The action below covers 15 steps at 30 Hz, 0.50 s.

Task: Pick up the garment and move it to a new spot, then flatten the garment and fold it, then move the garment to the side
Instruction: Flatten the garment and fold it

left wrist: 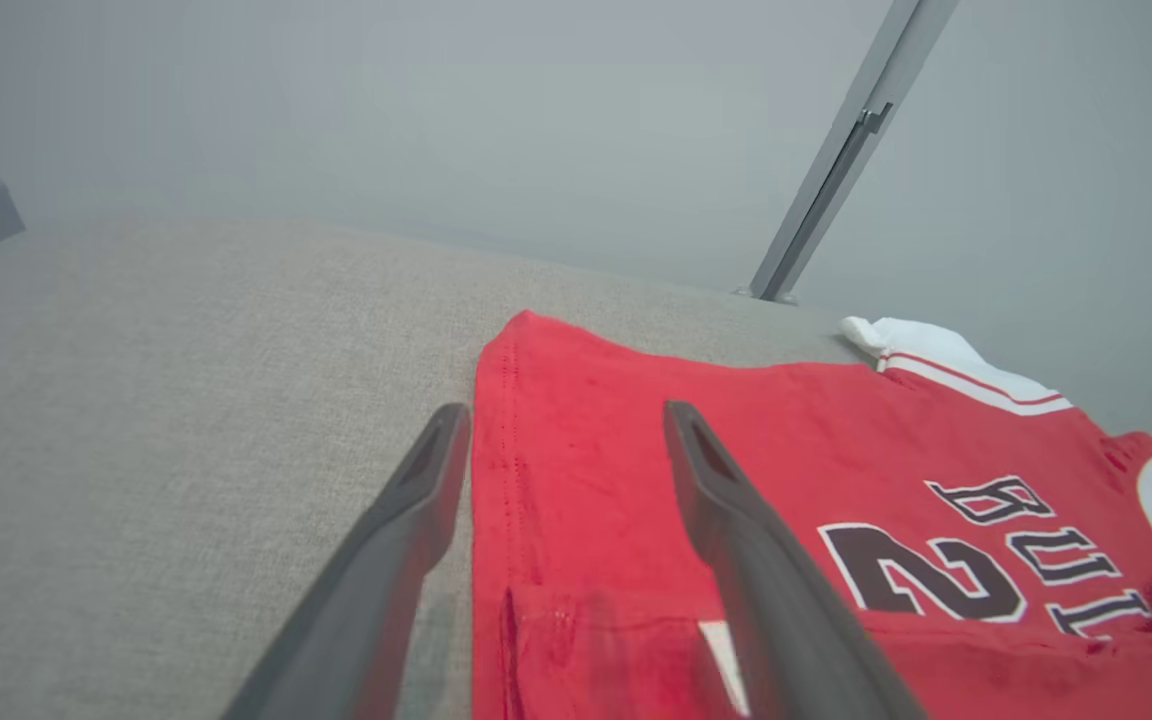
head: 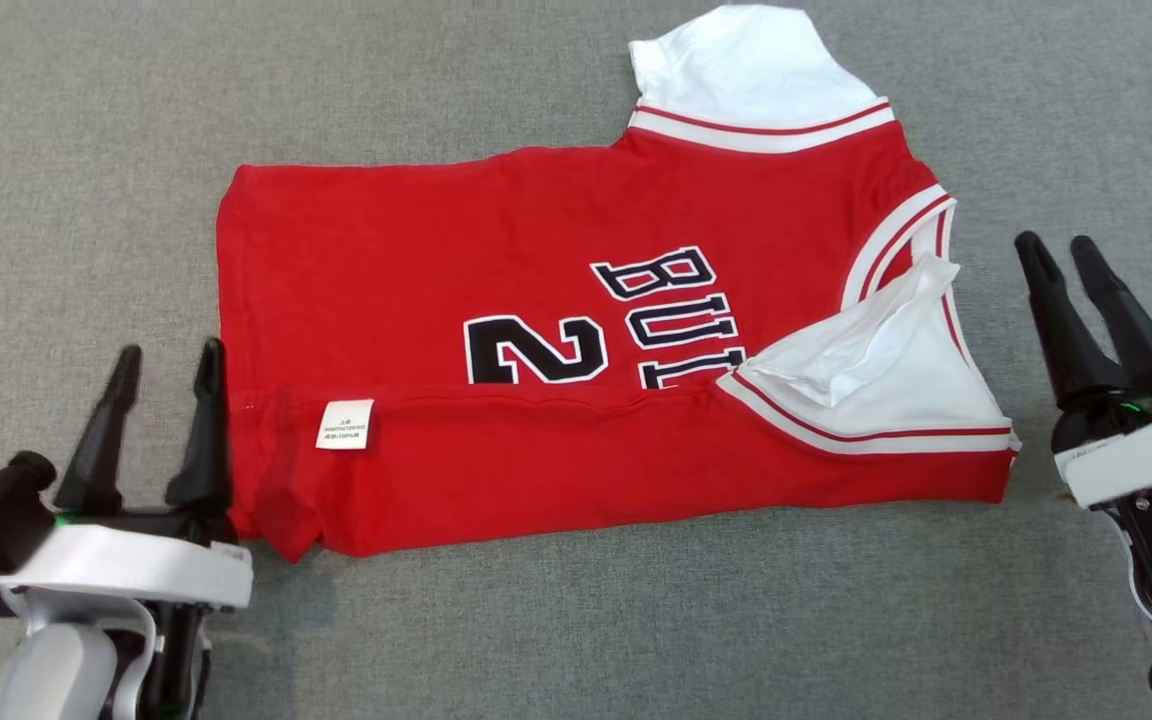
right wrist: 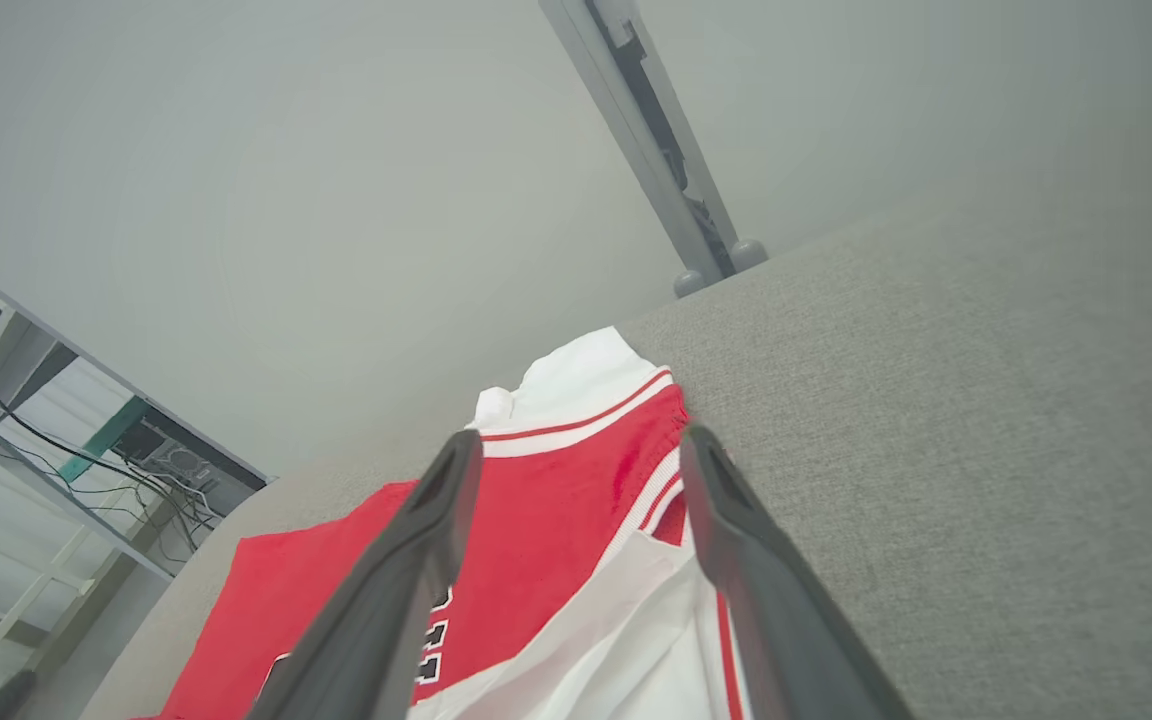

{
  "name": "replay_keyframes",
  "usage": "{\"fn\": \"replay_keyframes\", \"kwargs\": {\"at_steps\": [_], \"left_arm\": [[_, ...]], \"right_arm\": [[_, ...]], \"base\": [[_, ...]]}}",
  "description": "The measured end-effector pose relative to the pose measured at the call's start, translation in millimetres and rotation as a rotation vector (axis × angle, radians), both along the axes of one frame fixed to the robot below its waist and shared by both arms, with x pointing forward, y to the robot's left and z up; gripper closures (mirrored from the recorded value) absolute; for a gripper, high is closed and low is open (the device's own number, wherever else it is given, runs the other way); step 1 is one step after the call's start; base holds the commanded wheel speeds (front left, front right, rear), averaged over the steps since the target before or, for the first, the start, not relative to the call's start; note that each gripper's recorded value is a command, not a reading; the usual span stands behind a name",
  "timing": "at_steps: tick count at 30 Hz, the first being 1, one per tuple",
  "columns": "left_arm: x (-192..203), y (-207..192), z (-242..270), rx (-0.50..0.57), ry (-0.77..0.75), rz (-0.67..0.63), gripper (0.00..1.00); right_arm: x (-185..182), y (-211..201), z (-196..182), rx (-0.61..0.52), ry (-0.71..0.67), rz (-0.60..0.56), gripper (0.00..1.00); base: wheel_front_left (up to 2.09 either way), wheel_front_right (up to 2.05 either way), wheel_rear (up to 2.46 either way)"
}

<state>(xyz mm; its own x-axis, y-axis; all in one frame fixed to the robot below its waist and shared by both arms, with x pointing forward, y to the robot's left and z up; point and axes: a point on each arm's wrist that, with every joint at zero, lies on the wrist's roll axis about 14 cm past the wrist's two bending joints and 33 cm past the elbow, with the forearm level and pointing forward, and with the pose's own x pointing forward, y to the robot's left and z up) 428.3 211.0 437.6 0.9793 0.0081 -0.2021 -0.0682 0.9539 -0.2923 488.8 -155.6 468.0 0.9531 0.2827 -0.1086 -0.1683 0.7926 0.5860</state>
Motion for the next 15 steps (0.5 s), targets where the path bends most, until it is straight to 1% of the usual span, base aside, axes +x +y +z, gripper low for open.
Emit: {"fn": "replay_keyframes", "kwargs": {"at_steps": [3, 7, 10, 15], "left_arm": [[12, 6, 22, 0.038, -0.101, 0.024, 0.00], [18, 10, 39, 0.102, -0.168, 0.035, 0.00], [20, 12, 52, 0.158, -0.218, 0.039, 0.00], [11, 13, 48, 0.199, -0.213, 0.035, 0.00]], "right_arm": [[-4, -13, 15, -0.073, -0.097, -0.053, 0.00], [-11, -25, 33, -0.175, -0.212, -0.104, 0.00], [-20, -27, 37, -0.259, -0.254, -0.112, 0.00], [-35, -29, 23, -0.343, -0.231, -0.109, 0.00]], "base": [[0.00, 0.00, 0.00], [0.00, 0.00, 0.00], [0.00, 0.00, 0.00], [0.00, 0.00, 0.00]]}}
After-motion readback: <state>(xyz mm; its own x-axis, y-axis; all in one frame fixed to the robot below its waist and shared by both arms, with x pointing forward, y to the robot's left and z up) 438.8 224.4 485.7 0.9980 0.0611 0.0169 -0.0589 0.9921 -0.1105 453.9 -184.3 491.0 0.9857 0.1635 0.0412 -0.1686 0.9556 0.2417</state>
